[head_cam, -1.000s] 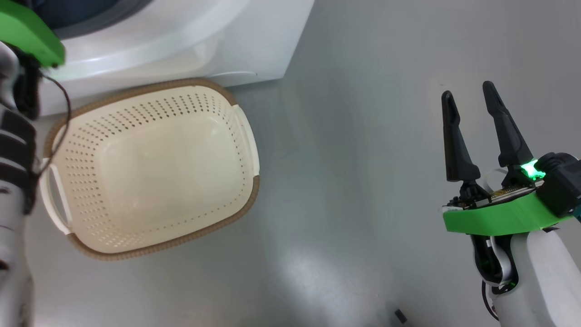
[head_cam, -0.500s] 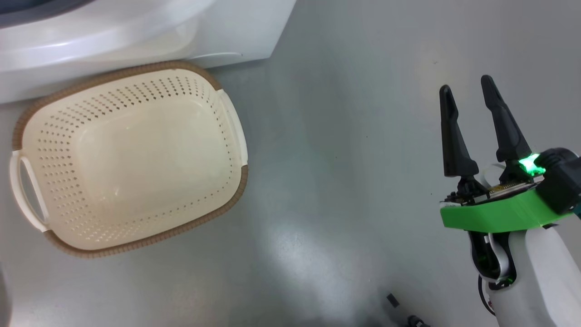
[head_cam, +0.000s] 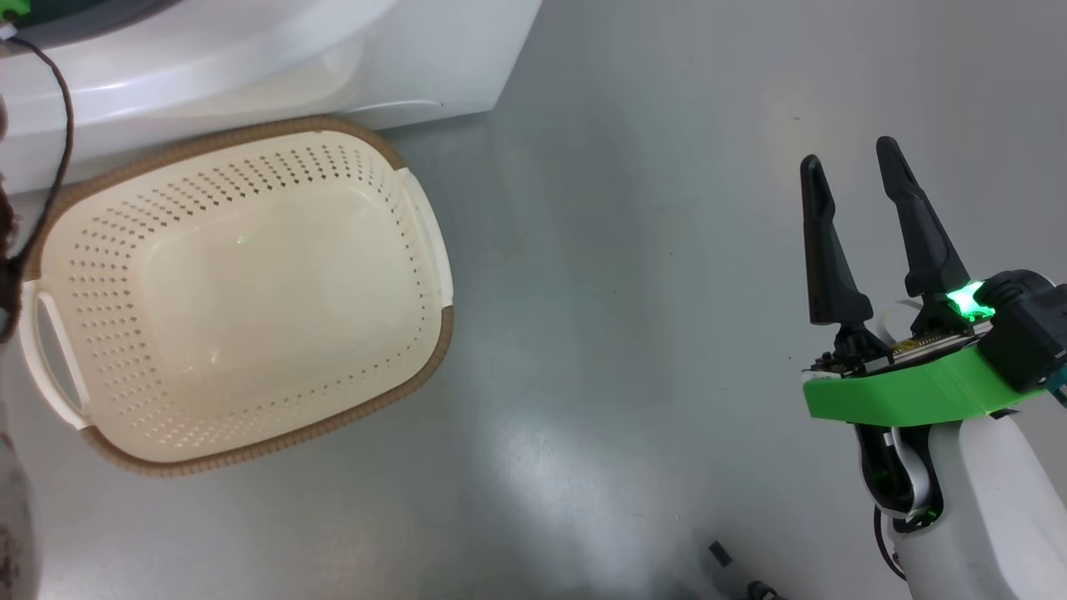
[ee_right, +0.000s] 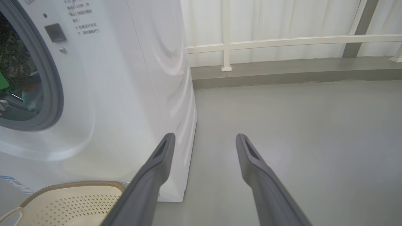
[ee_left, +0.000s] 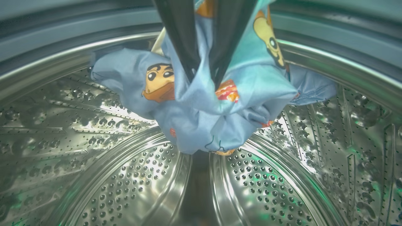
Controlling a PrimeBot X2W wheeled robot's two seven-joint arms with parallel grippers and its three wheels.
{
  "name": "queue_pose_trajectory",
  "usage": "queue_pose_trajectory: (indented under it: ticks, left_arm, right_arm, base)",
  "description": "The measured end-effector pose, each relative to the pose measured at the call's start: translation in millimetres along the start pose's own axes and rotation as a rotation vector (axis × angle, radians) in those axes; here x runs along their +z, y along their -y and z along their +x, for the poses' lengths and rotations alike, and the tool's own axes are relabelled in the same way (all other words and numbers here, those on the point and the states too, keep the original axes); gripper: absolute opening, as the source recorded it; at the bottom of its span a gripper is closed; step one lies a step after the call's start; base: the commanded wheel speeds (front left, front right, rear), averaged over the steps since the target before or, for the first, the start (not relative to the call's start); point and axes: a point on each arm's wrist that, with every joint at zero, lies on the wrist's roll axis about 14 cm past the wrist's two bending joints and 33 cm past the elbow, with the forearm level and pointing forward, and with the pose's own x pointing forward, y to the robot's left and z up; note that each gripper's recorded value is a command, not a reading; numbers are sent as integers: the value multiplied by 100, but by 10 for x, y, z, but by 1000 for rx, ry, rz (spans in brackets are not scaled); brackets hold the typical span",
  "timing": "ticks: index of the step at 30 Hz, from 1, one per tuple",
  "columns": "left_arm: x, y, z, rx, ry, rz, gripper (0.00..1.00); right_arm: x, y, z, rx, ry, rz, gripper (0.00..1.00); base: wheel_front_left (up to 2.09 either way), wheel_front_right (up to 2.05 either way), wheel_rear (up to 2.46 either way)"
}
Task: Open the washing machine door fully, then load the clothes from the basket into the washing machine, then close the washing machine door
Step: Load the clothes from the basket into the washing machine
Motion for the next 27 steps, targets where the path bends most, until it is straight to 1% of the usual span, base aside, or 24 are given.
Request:
queue_pose_trajectory:
  ticks: [1,2,3,4,6,9,14,23,27]
  left_arm:
    - [-15,10,9,-4,-18,14,5]
    - [-30,13,17,-6,-33,32,28]
    - [-60,5,23,-5,-59,55,77]
    - [-101,-5,23,-3,-87,71,100]
    - [-182,-19,14,-3,-131,97,100]
    - [-299,-28,-8,3,-194,101,100]
    - [-231,-1,0,0,-163,89,100]
    - [-91,-2,-71,-1,-121,122,100]
    - [-130,-28,-180,3,-132,134,100]
  right_arm:
    - [-1,2,-2,0,-1,0,100]
    - [-5,5,-4,-1,-2,-1,100]
    - [-9,6,-7,-2,-4,-1,100]
    - [-12,10,-9,-3,-5,-2,100]
    - [-17,15,-13,-4,-7,-2,100]
    - [-28,18,-15,-5,-10,-2,100]
    - [-34,9,-18,-3,-14,-1,100]
    - [27,-22,-18,6,0,1,100]
    - [82,-39,-25,14,10,-1,100]
  base:
    - [0,0,0]
    - [0,0,0]
    - [0,0,0]
    - [0,0,0]
    - [0,0,0]
    - [0,0,0]
    - [0,0,0]
    - [0,0,0]
    - [0,0,0]
